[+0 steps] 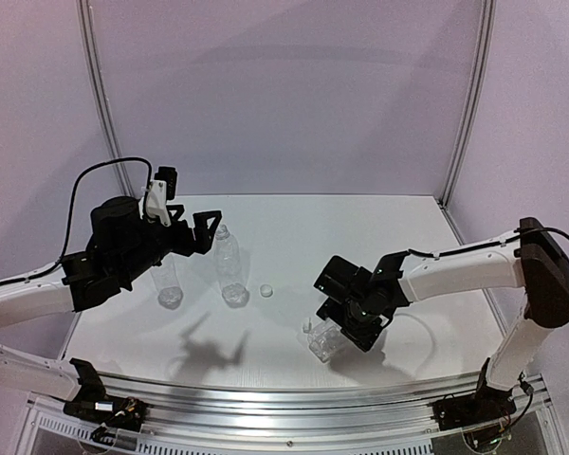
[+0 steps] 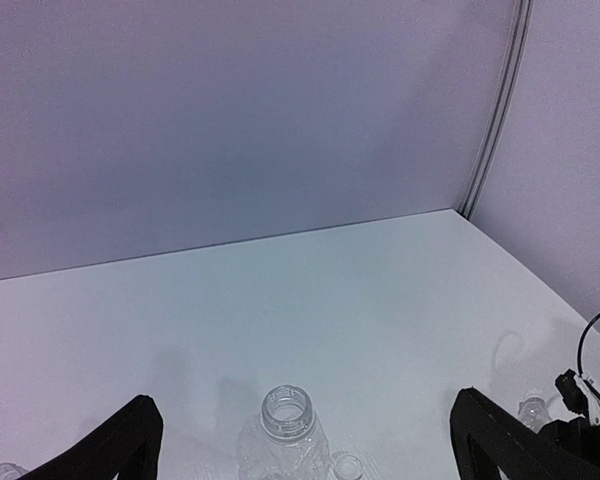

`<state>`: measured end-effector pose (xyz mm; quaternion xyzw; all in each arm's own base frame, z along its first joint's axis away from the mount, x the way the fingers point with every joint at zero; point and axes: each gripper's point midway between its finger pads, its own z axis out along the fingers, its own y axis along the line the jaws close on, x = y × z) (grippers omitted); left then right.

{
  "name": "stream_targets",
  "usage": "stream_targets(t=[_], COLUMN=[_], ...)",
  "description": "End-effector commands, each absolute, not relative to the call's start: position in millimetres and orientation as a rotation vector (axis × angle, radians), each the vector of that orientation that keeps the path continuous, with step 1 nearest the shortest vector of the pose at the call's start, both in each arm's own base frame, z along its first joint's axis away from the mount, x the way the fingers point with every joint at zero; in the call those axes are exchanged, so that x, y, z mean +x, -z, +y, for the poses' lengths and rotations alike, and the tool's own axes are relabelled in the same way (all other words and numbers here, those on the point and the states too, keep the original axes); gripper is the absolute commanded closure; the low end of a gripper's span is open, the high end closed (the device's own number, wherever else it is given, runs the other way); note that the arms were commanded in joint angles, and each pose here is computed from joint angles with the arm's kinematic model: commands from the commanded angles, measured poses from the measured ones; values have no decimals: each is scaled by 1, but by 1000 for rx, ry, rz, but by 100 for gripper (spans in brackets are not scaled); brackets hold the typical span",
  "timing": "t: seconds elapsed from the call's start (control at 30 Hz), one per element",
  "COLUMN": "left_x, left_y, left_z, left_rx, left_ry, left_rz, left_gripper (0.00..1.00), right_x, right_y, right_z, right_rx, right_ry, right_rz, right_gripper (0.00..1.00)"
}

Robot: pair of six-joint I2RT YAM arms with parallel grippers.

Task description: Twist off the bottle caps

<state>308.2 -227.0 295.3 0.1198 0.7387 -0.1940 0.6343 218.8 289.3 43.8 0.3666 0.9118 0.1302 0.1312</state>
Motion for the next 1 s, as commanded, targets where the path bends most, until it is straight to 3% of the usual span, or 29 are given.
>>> stream_targets(t=[0.0, 0.37, 0.57, 0.77, 0.97], left_x=[305, 304, 303, 303, 303], left_y=[-293, -293, -294, -294, -295], left_z=[-227, -227, -227, -227, -227], left_rx=[291, 292, 292, 292, 294], left_ry=[444, 444, 446, 447, 448], left_rz=[1698, 1698, 1696, 1696, 1696], left_gripper=[1, 2, 1, 1, 1], right_x=[222, 227, 229, 234, 241], right_y=[-26, -28, -29, -42, -60], right_z=[277, 266, 263, 263, 262], right_rx=[979, 910, 902, 851, 740], right_ry=[-266, -190, -184, -199, -212], right_rz=[2676, 2647, 2629, 2611, 2587], right_gripper=[11, 4, 10, 29, 64])
